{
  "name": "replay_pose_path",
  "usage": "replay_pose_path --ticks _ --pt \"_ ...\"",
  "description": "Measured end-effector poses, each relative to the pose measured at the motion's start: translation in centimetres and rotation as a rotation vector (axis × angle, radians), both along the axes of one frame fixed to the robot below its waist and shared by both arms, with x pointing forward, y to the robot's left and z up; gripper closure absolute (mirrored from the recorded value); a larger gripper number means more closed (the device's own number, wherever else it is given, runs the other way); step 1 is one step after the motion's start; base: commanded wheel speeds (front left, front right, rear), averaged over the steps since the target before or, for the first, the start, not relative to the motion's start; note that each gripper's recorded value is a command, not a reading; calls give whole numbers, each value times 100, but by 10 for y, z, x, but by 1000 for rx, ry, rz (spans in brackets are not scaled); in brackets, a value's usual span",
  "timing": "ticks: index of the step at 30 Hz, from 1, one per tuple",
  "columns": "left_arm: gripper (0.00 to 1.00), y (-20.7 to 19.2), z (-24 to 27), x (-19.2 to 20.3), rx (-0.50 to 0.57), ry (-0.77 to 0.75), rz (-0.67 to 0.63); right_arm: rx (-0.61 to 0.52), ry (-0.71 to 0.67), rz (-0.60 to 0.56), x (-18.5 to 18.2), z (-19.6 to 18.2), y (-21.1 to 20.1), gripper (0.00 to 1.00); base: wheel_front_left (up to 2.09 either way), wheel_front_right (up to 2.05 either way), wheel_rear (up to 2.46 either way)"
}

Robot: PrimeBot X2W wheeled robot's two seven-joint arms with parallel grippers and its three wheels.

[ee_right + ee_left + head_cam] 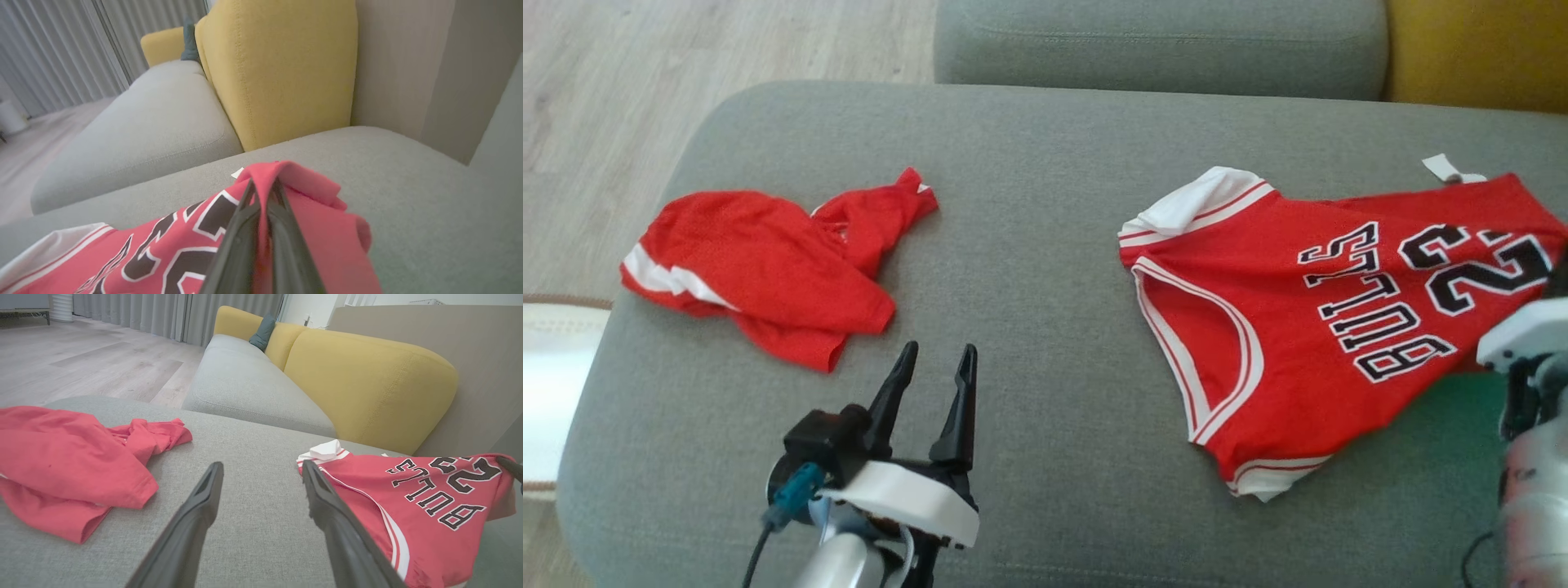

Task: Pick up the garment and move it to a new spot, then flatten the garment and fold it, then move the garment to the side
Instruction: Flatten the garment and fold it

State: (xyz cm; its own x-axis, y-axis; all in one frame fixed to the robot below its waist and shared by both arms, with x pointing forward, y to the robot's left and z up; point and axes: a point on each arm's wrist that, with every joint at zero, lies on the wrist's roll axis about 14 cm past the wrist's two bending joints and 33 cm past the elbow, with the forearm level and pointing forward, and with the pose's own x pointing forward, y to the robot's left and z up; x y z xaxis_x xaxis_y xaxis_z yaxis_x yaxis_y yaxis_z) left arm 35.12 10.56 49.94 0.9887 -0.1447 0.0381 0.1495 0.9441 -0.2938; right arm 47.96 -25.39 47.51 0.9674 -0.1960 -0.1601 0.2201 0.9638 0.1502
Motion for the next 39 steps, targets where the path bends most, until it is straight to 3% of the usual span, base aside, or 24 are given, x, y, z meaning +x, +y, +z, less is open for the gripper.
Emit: replay_pose_path --ticks 7,15,18,19,20,21,22,30,39 --pt "0 6 -10 -4 -8 36 23 -274 92 184 30 14 55 100 0 0 0" --pt "0 26 -20 -6 -10 72 86 -366 282 465 33 -43 140 100 0 0 0" --pt "0 28 -22 -2 -5 78 89 -437 333 573 26 -65 164 52 0 0 0" --pt "0 29 -23 -1 -2 81 91 -446 351 615 22 -73 174 62 0 0 0" --pt "0 30 -24 0 0 85 93 -451 370 651 18 -81 182 62 0 0 0" --pt "0 31 -25 1 1 87 95 -453 385 676 15 -87 188 46 0 0 0" --pt "0 32 -27 2 2 93 96 -468 400 704 13 -92 194 0 0 0 0" --pt "0 27 -29 4 3 98 79 -397 384 681 13 -87 191 0 0 0 0" --pt "0 4 -11 9 -5 38 6 -265 243 557 9 -47 161 0 0 0 0"
